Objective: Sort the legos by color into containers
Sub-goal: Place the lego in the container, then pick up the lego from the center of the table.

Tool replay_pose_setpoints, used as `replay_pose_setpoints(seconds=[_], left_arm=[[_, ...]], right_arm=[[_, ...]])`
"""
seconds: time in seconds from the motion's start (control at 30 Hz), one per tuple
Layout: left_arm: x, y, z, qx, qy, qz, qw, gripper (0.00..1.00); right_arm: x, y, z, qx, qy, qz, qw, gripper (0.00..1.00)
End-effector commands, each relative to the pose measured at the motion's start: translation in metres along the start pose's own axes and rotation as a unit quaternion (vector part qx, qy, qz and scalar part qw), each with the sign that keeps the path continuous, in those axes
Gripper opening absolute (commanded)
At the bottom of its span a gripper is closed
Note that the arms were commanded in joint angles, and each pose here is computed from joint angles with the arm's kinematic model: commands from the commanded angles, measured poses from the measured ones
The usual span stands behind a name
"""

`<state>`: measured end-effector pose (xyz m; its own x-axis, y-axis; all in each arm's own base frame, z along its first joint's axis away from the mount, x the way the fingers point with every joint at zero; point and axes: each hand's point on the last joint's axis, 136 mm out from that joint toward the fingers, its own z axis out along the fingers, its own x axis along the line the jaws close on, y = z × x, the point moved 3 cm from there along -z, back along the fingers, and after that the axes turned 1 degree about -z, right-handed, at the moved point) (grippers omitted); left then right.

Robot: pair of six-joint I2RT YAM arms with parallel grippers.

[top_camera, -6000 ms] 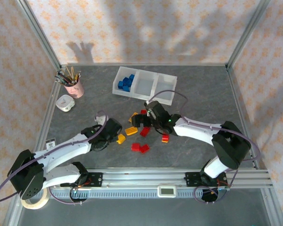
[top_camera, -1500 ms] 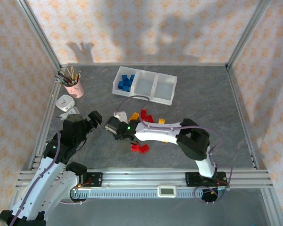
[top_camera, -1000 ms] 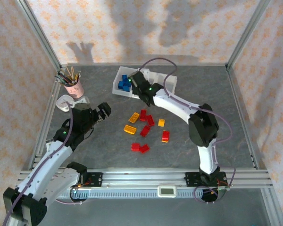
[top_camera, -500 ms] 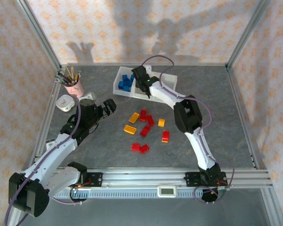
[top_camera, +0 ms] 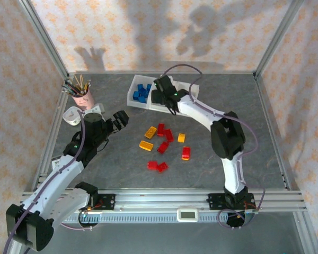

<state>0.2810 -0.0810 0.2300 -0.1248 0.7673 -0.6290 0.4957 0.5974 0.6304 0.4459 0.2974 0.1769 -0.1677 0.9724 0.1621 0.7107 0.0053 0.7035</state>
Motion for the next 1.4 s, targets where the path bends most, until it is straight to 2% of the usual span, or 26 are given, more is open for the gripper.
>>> replay_pose_setpoints(seconds=[0.0,0.4,0.63,0.9,1.13,1.37], left_arm=[[0.009,-0.01,-0.01,0.019,0.012,-0.008,1.0,0.99],[0.036,-0.033,-0.038,0.033,0.037,-0.055,0.997,0.99],[0.052,-0.043,-0.047,0.028,0.059,-0.081,0.995,0.99],[0.063,-0.049,-0.052,0.021,0.069,-0.099,0.992,0.99],[0.069,-0.051,-0.051,0.016,0.077,-0.101,0.992,0.99],[0.074,-0.053,-0.051,0.012,0.085,-0.103,0.991,0.99]], right_arm=[[0.021,-0.009,-0.032,-0.004,0.047,-0.028,0.998,0.71],[0.048,-0.121,-0.079,0.073,0.104,-0.135,0.983,0.8],[0.062,-0.179,-0.083,0.125,0.127,-0.203,0.963,0.82],[0.064,-0.193,-0.061,0.135,0.092,-0.235,0.958,0.83],[0.08,-0.2,-0.043,0.144,0.101,-0.266,0.948,0.83],[0.092,-0.212,-0.035,0.157,0.109,-0.281,0.941,0.76]])
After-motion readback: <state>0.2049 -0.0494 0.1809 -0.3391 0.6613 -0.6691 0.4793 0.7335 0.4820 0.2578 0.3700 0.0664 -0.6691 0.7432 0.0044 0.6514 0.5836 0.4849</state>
